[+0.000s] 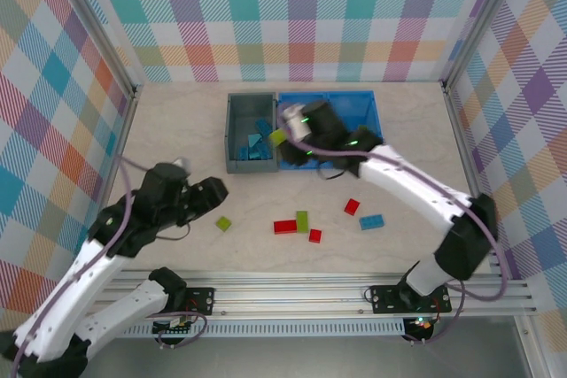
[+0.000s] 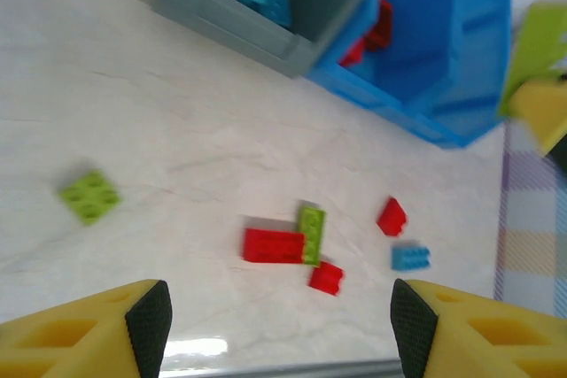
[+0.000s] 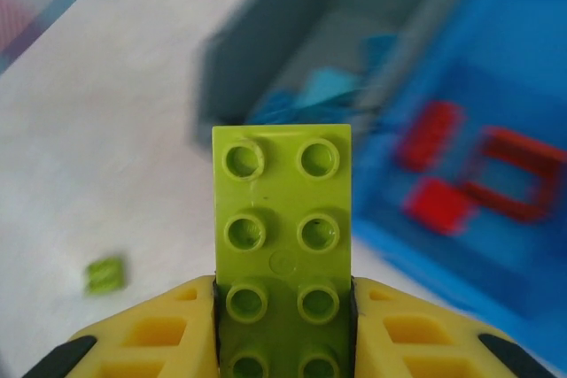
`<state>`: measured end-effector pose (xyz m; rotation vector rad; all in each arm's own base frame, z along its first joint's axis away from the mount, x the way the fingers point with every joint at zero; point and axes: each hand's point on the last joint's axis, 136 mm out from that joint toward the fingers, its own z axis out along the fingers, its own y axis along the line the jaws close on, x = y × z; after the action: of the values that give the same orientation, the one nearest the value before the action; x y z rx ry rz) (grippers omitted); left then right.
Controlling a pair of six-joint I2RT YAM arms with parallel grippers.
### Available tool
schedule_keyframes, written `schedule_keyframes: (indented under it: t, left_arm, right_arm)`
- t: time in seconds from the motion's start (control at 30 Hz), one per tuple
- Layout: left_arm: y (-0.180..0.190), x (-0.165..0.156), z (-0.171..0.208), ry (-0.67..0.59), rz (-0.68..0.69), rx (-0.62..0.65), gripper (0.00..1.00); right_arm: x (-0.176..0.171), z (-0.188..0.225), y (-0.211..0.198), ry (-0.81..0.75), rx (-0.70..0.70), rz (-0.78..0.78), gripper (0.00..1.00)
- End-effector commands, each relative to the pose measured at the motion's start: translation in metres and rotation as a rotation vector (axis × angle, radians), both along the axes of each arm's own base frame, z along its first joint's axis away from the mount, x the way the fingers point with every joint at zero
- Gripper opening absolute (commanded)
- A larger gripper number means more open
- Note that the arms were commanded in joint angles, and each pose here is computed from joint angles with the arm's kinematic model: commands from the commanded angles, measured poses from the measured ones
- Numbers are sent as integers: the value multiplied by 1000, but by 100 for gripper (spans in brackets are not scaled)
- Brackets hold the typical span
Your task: Sort the legos into containers by color
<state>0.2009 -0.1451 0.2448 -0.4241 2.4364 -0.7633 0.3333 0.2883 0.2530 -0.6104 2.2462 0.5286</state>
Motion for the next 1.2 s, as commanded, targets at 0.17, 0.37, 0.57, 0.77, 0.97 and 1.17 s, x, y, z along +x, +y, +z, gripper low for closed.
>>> schedule_keyframes:
  t: [0.17, 0.37, 0.57, 0.77, 0.97, 1.17]
  left_arm:
    - [-149, 38, 35, -171, -353, 104, 68]
    - [-219, 55, 39, -303, -430, 227, 68]
    - [-259, 65, 35, -393, -461, 335, 69]
    - [-274, 64, 28, -413, -489, 389, 69]
    - [-270, 56, 22, -400, -507, 409, 68]
    - [-262, 46, 10, -375, -517, 422, 68]
  right_arm:
    - [75, -57, -116, 281, 42, -475, 31]
    - [130, -93, -142, 398, 23, -629, 33]
    - [167, -132, -151, 492, 5, -707, 34]
    - [185, -164, -150, 552, -18, -737, 38]
    - [191, -167, -147, 548, -19, -723, 52]
    - [185, -117, -146, 445, 10, -682, 62]
